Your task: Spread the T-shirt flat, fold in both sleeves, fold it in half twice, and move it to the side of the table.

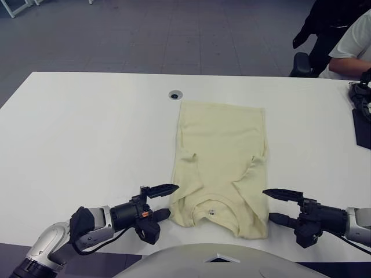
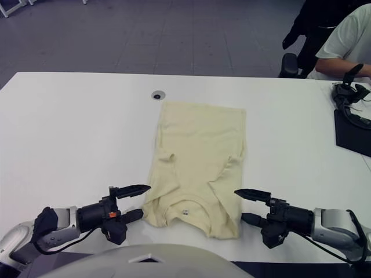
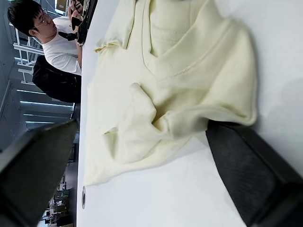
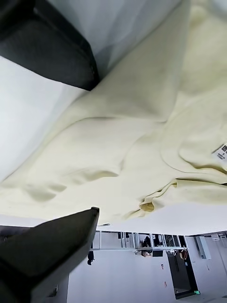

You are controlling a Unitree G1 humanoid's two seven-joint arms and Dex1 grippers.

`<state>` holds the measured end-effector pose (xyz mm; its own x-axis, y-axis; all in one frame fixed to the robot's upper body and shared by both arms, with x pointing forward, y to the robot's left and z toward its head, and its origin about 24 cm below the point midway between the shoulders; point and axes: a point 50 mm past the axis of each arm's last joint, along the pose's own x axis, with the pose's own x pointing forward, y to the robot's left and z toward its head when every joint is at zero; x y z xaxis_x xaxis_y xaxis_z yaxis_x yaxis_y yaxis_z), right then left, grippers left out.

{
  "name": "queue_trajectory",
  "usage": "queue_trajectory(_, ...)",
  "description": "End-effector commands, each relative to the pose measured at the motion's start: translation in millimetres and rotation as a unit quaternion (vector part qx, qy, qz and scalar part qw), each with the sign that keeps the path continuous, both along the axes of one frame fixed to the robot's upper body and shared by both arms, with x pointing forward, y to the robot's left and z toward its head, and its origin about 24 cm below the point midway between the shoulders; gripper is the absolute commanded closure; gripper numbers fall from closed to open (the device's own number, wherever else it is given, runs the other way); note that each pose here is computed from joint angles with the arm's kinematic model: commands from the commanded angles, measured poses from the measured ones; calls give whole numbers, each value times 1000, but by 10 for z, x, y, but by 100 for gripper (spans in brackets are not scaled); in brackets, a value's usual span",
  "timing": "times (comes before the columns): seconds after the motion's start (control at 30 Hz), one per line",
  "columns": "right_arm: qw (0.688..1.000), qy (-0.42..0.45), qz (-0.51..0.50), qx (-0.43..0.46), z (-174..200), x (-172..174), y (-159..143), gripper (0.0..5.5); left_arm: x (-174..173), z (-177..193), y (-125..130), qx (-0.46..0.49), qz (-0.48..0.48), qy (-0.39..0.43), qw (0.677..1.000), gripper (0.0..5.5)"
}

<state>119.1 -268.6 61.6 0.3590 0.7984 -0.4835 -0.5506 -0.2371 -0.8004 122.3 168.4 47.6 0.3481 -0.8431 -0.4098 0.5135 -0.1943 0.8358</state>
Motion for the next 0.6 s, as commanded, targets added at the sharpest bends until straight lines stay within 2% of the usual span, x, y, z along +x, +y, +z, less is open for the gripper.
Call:
queue_trajectory(0.03,999,33,9,-14,-66,-69,15,186,-81,-176,109,73,-6,41,996,161)
queue_trajectory(0.6,997,68,20,-9,-139,-130,112,457,-79,-207,88,71,3,53,996,451)
